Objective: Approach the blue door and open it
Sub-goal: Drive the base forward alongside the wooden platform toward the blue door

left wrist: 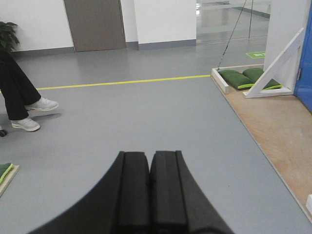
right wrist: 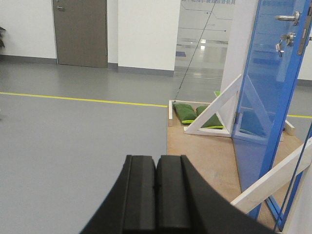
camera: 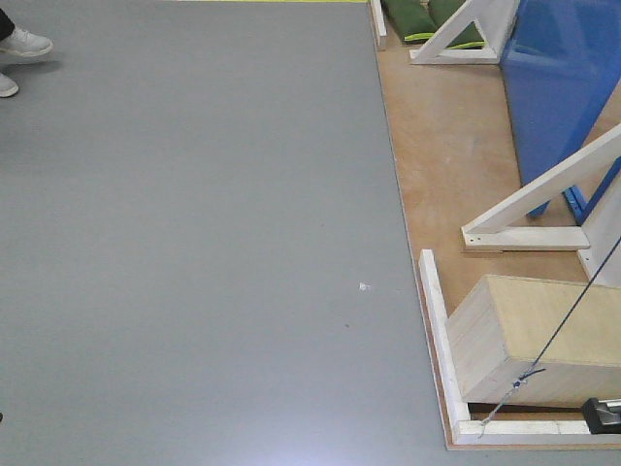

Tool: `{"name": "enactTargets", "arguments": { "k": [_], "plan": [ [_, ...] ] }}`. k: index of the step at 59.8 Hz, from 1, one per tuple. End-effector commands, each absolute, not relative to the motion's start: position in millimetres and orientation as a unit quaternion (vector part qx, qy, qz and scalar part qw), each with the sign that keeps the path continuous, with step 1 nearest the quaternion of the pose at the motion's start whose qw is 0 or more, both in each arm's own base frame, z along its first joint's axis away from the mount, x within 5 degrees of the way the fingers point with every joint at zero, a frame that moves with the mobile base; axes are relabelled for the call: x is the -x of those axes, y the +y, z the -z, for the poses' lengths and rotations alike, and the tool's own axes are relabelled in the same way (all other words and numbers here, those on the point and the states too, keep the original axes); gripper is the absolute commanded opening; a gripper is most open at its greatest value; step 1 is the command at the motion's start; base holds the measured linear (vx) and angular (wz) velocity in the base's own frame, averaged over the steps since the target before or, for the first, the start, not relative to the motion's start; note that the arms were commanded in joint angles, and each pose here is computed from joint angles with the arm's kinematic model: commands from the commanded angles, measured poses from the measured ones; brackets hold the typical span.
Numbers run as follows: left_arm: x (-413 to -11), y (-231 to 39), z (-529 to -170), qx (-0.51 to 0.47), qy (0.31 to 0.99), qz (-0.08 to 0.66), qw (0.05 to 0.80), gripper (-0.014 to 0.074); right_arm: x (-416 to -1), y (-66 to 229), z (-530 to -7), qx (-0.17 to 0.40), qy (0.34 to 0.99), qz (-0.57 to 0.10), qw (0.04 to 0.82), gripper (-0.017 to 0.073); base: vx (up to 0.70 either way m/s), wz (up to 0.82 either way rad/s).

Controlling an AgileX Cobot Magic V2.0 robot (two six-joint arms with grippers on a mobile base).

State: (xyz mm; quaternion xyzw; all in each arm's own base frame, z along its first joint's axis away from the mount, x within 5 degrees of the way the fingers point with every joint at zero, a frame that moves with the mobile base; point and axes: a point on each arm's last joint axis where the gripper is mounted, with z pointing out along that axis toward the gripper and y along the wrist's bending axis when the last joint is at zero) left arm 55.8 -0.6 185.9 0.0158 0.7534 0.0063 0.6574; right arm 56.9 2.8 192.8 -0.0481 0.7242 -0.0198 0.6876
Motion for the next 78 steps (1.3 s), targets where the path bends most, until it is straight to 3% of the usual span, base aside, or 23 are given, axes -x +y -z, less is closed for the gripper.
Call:
{"name": "enactTargets", "arguments": {
  "k": [1, 78],
  "plan": [
    [-55.7, -1.1, -192.3, -0.017, 0.722, -0.003, 0.691, 0.0070, -56.5, 1.5, -194.1, 0.043, 0.698, 0.028, 0.714, -0.0008, 0.00, 0.00],
    [-55.7, -1.1, -192.3, -0.017, 0.722, -0.003, 0.691, 0.0070, -56.5, 1.5, -194.1, 0.043, 0.698, 0.028, 0.714, -0.0008, 0.02, 0.00]
  ]
}}
